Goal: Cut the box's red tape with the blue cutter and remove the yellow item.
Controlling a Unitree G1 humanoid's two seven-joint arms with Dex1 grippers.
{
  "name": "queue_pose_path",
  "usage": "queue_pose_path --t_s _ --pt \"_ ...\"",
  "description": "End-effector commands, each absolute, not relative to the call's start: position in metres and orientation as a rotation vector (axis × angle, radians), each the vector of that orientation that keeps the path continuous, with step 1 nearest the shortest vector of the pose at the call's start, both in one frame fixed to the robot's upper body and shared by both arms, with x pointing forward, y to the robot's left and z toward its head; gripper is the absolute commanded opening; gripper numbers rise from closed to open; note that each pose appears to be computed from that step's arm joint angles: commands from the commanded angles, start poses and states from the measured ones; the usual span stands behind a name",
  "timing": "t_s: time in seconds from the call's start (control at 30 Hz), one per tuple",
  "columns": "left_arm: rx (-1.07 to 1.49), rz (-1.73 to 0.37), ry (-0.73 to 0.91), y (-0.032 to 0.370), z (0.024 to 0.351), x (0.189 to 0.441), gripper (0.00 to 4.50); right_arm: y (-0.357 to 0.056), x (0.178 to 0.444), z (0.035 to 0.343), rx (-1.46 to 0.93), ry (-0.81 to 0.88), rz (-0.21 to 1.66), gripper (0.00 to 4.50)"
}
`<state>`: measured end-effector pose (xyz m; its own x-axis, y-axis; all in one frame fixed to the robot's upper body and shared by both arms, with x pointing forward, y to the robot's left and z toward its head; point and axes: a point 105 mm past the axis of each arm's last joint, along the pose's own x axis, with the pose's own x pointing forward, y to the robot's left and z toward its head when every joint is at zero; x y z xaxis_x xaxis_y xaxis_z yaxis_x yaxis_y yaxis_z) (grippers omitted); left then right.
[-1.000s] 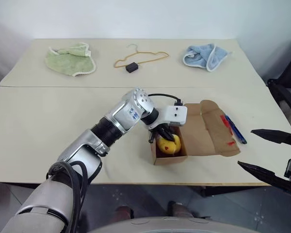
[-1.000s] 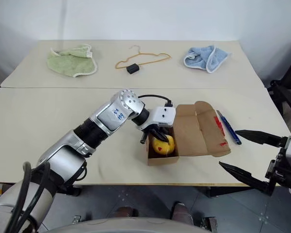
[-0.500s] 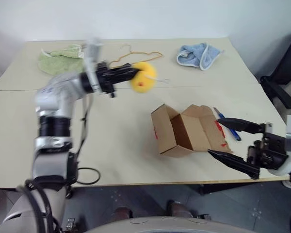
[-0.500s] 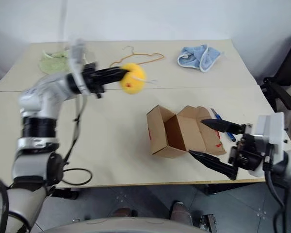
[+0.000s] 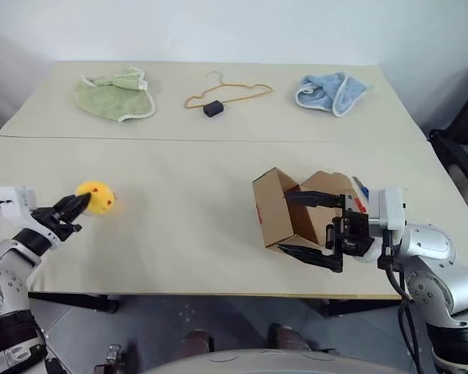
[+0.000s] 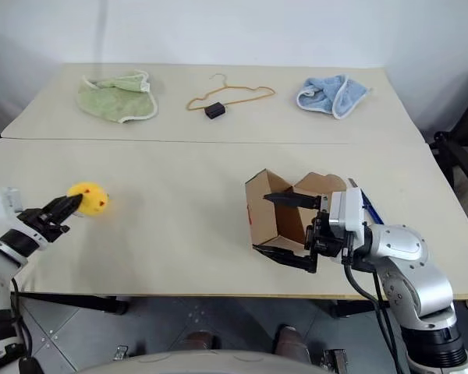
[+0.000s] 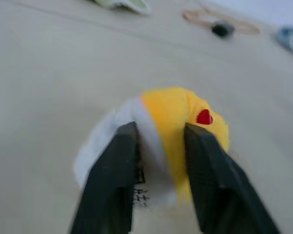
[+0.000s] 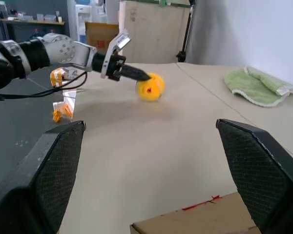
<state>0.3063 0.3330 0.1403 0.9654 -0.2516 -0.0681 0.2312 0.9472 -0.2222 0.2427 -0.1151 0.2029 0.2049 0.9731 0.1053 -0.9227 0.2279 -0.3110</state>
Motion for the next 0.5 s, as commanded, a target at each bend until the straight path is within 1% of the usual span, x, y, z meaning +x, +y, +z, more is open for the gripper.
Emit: queue_pose_path --t_s 0.03,0.07,0.1,0.23,0.33,0.43,0.5 --pt "-0.093 -0.270 0.125 0.332 0.150 0.298 2.58 -0.121 0.246 0.210 -0.228 -0.353 1.324 4.50" --pt "-0.061 -0.276 0.132 0.333 0.151 0.295 2.84 -0.123 0.248 0.211 -0.232 -0.355 1.317 4.50" --pt "-0.032 -0.287 0.144 0.332 0.152 0.291 3.22 -0.125 0.249 0.212 -0.234 -0.359 1.309 4.50" --pt "0.049 -0.276 0.098 0.345 0.172 0.273 4.35 -0.137 0.254 0.215 -0.249 -0.353 1.281 4.50" --pt "0.071 -0.349 0.103 0.351 0.178 0.251 4.35 -0.143 0.252 0.212 -0.275 -0.327 1.293 4.50" --pt "0.231 -0.431 0.253 0.358 0.164 0.212 4.35 -0.150 0.249 0.209 -0.322 -0.284 1.321 4.50" --pt "0.257 -0.469 0.291 0.358 0.159 0.192 4.35 -0.156 0.249 0.208 -0.340 -0.261 1.322 4.50"
